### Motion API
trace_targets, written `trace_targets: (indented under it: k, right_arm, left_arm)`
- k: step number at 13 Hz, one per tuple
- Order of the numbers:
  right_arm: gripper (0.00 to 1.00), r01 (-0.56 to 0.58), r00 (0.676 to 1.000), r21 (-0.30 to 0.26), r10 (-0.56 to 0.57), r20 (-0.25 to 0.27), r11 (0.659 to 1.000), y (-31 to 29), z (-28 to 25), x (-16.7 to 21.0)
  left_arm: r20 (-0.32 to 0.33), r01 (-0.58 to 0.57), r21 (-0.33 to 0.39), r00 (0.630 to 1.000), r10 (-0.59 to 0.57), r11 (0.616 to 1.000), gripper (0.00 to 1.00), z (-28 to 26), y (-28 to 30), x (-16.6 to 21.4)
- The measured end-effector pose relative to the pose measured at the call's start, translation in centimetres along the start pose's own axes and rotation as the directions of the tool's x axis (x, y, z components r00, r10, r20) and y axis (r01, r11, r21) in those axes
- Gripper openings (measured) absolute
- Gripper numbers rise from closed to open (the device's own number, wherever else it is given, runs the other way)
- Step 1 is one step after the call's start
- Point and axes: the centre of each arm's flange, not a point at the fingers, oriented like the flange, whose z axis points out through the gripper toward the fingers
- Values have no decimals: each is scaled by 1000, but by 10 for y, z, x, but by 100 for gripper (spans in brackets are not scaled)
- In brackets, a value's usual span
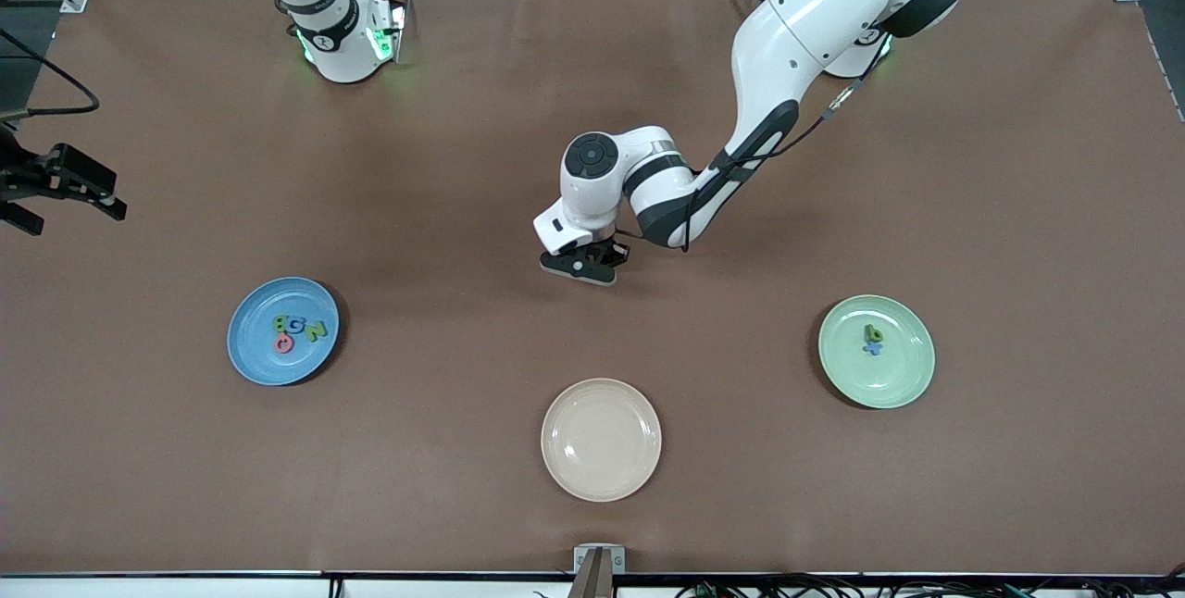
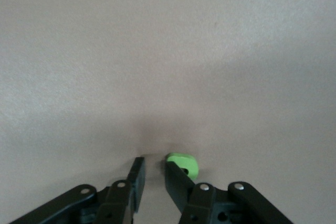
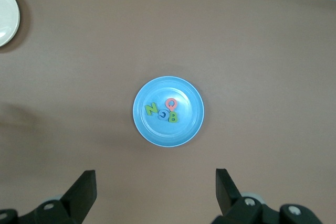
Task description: Sort uppercase to blue plate, lowercase to green plate
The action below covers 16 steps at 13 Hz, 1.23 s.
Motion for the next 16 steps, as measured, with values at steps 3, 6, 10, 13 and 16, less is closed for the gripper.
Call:
trace_targets:
  k: [3, 6, 10, 13, 16]
  right_arm:
    - [100, 15, 1000, -20, -15, -16, 1000, -8, -4, 3]
    - [100, 29, 999, -51, -30, -18, 998, -11, -7, 5]
    - [100, -99, 994, -42, 100, 43, 994, -16, -2, -3]
    - [100, -130, 991, -44, 132, 34, 991, -25, -12, -3]
    - [100, -125, 991, -42, 127, 44, 991, -35, -41, -8]
  left_arm:
    - [-20, 10, -10, 1000, -10, 1000, 30, -9, 0, 10]
    - [-24, 10, -12, 1000, -10, 1000, 30, -11, 1, 11]
    - [-24, -18, -14, 1000, 17, 1000, 44, -12, 18, 0]
    - [-24, -33, -14, 999, 33, 999, 56, -12, 22, -3]
    - [-23, -74, -7, 997, 74, 997, 63, -7, 18, -2]
